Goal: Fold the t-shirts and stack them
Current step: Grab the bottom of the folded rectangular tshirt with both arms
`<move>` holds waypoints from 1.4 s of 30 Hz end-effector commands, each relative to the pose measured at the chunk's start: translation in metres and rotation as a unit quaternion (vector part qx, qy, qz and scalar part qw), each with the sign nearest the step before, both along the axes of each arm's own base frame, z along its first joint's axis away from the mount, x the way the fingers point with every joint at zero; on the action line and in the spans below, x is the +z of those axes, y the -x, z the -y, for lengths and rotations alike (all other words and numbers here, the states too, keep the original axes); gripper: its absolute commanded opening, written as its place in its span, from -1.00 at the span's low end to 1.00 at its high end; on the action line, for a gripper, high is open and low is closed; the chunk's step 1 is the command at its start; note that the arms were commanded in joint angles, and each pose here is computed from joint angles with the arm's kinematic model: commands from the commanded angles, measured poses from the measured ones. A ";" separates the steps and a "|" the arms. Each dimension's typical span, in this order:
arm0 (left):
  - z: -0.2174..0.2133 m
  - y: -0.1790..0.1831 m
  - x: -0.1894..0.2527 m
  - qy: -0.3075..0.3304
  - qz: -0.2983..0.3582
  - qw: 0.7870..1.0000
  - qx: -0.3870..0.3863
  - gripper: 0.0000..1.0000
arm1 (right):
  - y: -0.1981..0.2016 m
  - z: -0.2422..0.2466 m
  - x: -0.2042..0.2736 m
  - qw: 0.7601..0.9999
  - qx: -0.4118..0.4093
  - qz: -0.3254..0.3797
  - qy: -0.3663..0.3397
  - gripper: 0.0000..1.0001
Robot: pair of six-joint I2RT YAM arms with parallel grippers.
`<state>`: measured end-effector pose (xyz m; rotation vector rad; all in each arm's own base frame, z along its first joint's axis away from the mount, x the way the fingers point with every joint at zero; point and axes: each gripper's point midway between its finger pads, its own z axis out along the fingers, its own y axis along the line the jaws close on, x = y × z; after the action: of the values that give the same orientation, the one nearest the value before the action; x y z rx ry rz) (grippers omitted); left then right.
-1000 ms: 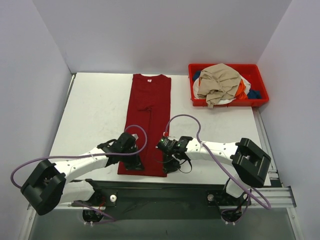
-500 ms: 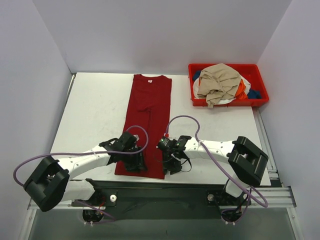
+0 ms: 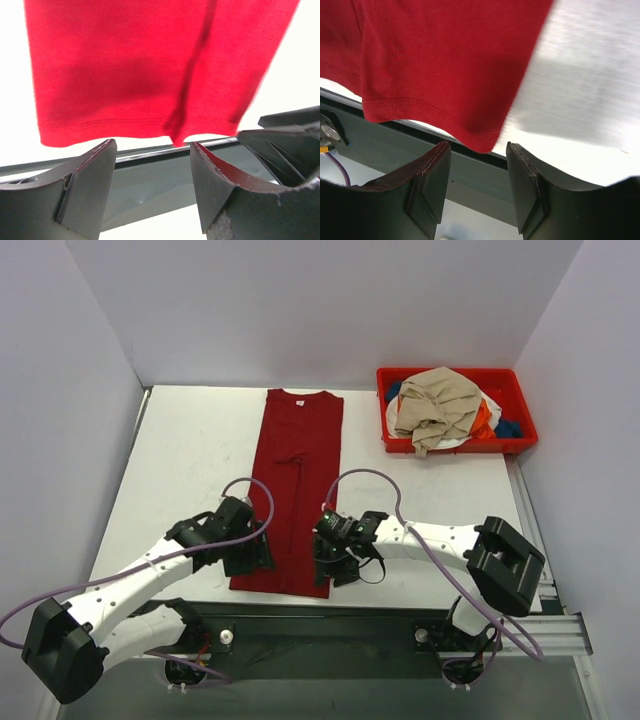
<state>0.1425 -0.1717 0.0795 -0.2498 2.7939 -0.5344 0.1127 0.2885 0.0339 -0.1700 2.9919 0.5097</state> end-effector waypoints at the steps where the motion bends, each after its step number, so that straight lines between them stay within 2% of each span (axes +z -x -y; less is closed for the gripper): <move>1: -0.032 0.011 -0.007 -0.051 -0.018 0.998 0.021 0.42 | 0.013 -0.009 -0.011 0.999 0.028 -0.028 0.001 -0.03; 9: -0.059 0.018 -0.018 -0.102 -0.029 0.993 0.046 0.44 | 0.015 0.005 -0.025 0.998 0.013 -0.039 0.050 -0.13; 12: -0.059 0.017 -0.021 -0.108 -0.034 0.992 0.048 0.43 | 0.012 0.011 -0.027 0.998 0.008 -0.029 0.060 -0.30; 16: -0.058 0.016 -0.024 -0.109 -0.038 0.992 0.050 0.42 | 0.012 0.020 -0.030 0.997 0.003 -0.032 0.071 -0.77; 17: -0.058 0.017 -0.026 -0.111 -0.041 0.992 0.051 0.41 | 0.009 0.025 -0.030 0.997 -0.004 -0.032 0.075 -0.80; 26: -0.056 0.023 -0.033 -0.126 -0.046 0.990 0.054 0.21 | 0.004 0.046 -0.026 0.996 -0.028 -0.031 0.080 -0.82; 42: -0.055 0.018 -0.046 -0.150 -0.041 0.986 0.054 -0.19 | 0.002 0.048 -0.022 0.996 -0.023 -0.031 0.079 -0.82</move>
<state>0.1143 -0.1150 0.0315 -0.3445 2.9239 -0.0673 0.1111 0.2561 0.0068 -0.1076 3.0892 0.3555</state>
